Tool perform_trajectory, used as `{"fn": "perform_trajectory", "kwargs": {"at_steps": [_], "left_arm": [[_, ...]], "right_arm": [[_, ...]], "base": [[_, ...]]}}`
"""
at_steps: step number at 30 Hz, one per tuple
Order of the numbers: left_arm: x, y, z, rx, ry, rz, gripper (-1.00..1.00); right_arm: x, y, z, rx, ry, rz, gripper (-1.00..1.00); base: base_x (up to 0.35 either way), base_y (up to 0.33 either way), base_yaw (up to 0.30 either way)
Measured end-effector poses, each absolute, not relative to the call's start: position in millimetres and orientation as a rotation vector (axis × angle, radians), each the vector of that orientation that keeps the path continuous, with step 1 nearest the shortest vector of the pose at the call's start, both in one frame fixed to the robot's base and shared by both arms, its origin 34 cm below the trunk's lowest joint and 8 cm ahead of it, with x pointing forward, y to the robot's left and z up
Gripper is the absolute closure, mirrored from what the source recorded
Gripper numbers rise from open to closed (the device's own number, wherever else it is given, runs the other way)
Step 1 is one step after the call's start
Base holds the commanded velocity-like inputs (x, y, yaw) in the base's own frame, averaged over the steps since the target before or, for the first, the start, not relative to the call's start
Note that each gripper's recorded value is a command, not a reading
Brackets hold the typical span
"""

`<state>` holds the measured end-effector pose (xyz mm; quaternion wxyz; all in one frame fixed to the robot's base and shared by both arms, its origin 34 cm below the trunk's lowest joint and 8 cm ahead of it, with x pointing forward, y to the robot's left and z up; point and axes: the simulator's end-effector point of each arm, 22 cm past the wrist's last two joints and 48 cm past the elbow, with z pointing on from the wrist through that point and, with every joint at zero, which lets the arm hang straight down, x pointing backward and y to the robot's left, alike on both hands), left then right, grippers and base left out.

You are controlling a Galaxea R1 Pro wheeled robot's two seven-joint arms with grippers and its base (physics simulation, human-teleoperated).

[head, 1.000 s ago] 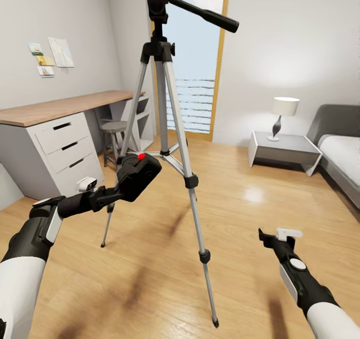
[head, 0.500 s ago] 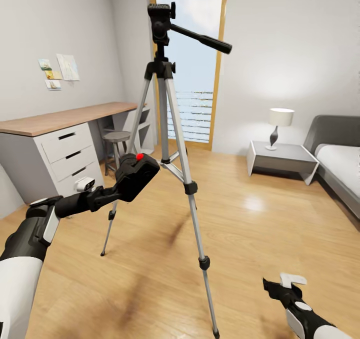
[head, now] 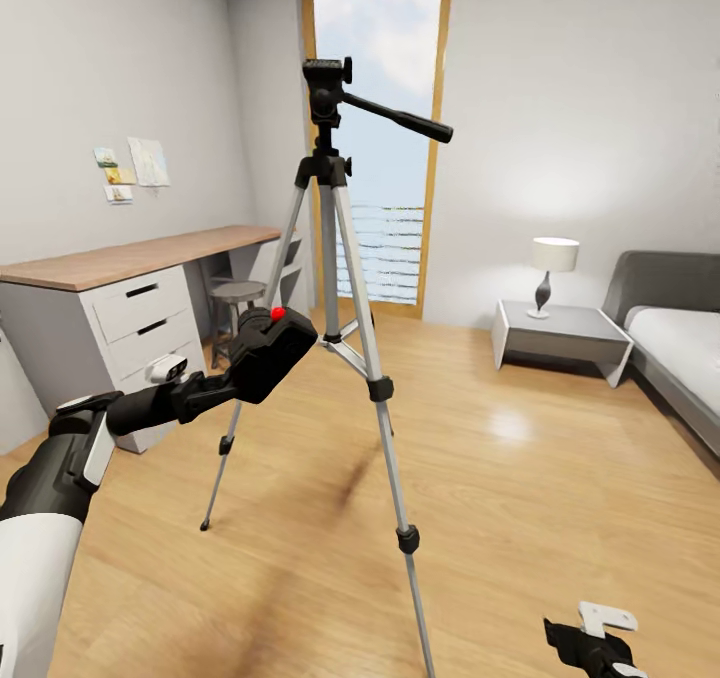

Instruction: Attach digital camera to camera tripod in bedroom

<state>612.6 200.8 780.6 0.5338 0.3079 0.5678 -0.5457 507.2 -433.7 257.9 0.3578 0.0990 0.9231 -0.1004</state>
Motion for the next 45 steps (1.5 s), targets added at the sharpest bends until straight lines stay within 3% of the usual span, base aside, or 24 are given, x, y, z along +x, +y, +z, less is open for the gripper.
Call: {"fn": "perform_trajectory", "kwargs": {"at_steps": [45], "left_arm": [[552.2,200.3,877.8,0.834,1.206,-1.203,1.00]], "right_arm": [[527.9,-419.0,326.1,0.261,2.235,-0.209,-1.00]], "base": [[0.000,0.000,0.000]]}}
